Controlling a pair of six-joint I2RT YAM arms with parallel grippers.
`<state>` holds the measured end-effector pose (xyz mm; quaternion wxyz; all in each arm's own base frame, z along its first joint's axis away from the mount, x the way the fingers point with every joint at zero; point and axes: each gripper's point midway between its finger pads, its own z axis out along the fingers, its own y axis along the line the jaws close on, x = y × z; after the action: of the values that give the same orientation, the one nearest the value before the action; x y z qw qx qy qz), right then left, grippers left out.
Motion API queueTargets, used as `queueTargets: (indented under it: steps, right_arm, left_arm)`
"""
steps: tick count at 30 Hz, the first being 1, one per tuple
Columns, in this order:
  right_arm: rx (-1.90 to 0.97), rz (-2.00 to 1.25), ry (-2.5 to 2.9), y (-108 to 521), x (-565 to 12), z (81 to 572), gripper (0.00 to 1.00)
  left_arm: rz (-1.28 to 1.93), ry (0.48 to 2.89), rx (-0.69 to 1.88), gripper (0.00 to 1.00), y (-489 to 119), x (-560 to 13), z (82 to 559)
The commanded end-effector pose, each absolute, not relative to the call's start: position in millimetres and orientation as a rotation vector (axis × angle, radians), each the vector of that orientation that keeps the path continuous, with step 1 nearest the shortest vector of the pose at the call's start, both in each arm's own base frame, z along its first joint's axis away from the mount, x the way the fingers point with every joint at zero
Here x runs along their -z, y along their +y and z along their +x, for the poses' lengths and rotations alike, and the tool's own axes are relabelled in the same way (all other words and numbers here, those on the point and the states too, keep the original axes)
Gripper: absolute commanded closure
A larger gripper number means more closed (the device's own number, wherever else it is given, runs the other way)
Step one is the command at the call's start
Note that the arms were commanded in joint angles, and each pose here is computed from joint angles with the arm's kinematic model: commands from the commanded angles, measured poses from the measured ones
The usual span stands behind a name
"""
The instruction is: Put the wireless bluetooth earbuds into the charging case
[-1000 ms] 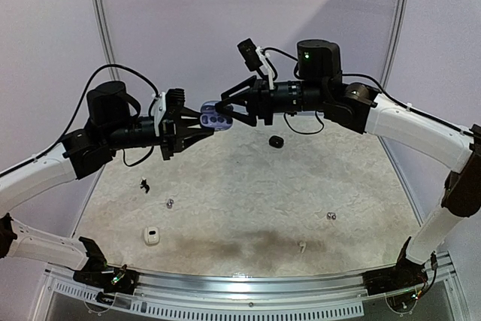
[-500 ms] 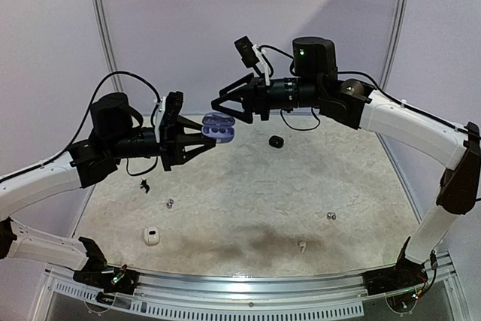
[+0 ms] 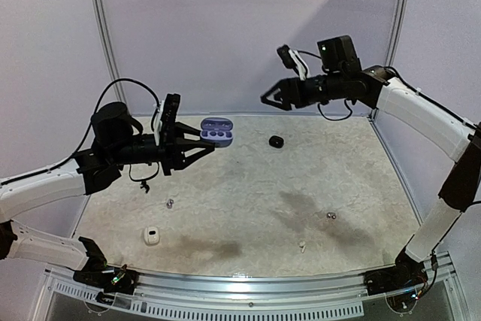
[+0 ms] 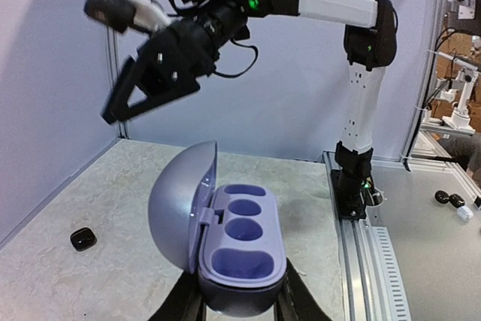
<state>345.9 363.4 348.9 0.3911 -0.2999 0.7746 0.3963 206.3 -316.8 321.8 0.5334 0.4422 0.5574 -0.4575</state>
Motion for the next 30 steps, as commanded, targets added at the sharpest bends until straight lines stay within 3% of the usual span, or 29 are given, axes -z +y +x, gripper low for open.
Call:
queueTargets:
  steps: [1, 5, 11, 30]
  right_arm:
    - [-0.405, -0.790, 2.656, 249.8, -180.8, 310.9, 0.40]
    - [-0.231, -1.137, 2.757, 207.7, -113.9, 263.8, 0.44]
    - [-0.177, -1.555, 2.605, 178.7, -75.2, 225.5, 0.48]
    - [-0.209, -1.657, 2.499, 165.2, -37.3, 234.8, 0.72]
  left_arm:
    - [1.013, 1.338, 1.074, 1.00, -313.5, -316.4, 214.1]
    - [1.026, 1.333, 1.069, 1.00, -314.7, -314.5, 214.3]
    - [1.039, 1.324, 1.059, 1.00, -313.0, -314.0, 211.6]
    - [1.062, 1.335, 1.046, 1.00, -314.1, -308.8, 212.0]
